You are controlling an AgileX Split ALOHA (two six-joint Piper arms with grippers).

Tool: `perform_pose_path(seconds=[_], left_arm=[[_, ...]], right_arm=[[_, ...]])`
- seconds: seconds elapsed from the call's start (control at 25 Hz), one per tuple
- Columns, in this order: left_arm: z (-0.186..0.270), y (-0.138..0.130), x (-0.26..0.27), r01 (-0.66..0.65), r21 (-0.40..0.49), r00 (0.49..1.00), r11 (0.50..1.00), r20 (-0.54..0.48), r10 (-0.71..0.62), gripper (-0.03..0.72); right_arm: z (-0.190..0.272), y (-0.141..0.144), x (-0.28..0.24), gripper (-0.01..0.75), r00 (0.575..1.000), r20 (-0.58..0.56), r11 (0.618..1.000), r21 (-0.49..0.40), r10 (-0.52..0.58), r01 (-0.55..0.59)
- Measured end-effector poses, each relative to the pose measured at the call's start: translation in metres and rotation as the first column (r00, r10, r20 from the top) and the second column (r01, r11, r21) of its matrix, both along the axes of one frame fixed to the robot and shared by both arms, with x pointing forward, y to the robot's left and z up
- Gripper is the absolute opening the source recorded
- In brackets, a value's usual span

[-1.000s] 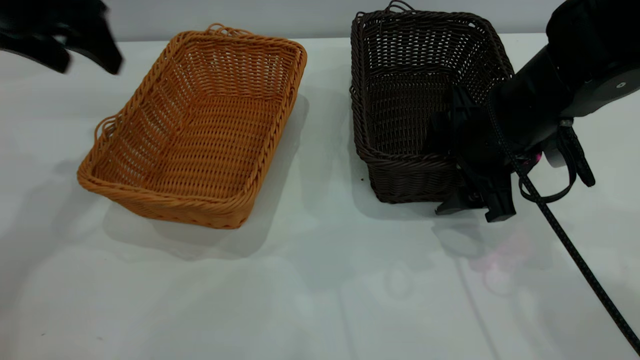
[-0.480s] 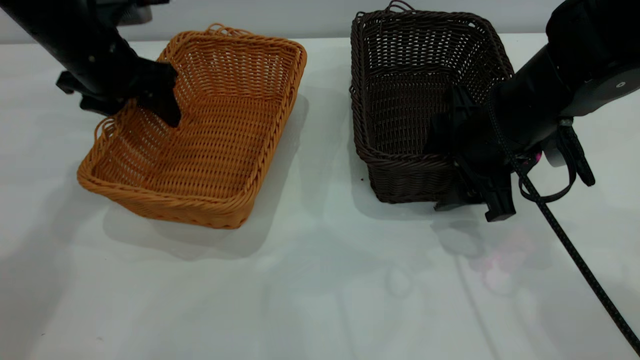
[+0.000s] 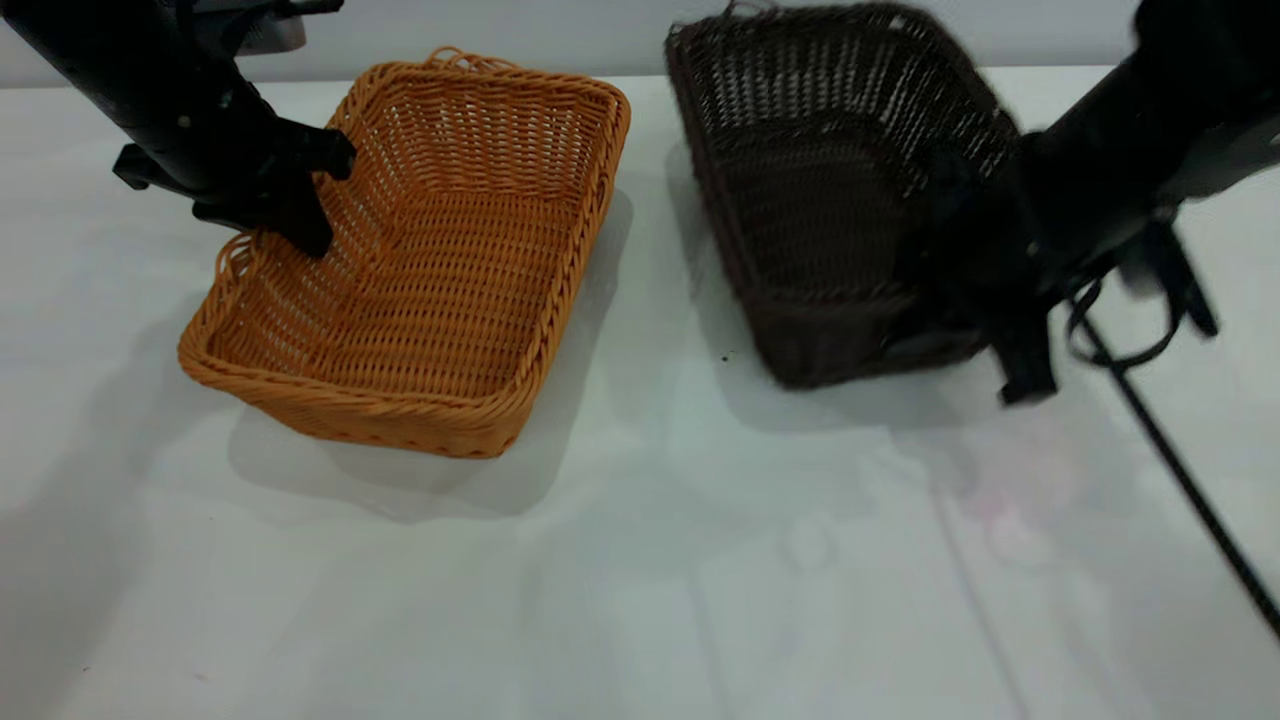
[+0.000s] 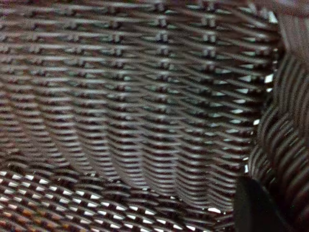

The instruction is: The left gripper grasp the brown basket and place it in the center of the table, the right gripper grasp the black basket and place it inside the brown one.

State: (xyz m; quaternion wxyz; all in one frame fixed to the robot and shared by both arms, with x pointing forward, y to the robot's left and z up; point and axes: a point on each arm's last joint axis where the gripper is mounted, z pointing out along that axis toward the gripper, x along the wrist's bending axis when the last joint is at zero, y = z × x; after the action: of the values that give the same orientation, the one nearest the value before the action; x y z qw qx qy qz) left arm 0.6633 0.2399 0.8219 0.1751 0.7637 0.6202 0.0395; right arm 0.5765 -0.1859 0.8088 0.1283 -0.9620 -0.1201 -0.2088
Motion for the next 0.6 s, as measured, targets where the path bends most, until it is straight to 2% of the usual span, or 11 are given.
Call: perform_pose_path(seconds=[0.16,0.28,0.36,0.44,0.6], left_arm=[[0.000,-0.002,0.000,0.141,0.039,0.989,0.989,0.030,-0.143,0.078],[0.001,-0.011,-0.001,0.347,0.110,0.932,0.931,0.068,-0.355,0.078],[0.001,-0.024,-0.002,0.513,0.180,0.841,0.839,0.093,-0.534,0.078],[0.001,-0.040,-0.003,0.644,0.256,0.721,0.721,0.112,-0.684,0.078],[0.003,-0.081,-0.010,0.807,0.417,0.412,0.418,0.109,-0.905,0.078]], right_arm=[[0.037,-0.032,0.017,0.090,0.984,0.152,0.996,-0.019,0.089,-0.088],[0.065,-0.054,0.026,0.090,0.934,0.269,0.972,-0.042,0.236,-0.233],[0.081,-0.065,0.031,0.090,0.884,0.318,0.937,-0.046,0.343,-0.347],[0.092,-0.075,0.033,0.090,0.835,0.335,0.890,-0.028,0.437,-0.455],[0.108,-0.087,0.036,0.090,0.727,0.302,0.772,-0.054,0.617,-0.633]])
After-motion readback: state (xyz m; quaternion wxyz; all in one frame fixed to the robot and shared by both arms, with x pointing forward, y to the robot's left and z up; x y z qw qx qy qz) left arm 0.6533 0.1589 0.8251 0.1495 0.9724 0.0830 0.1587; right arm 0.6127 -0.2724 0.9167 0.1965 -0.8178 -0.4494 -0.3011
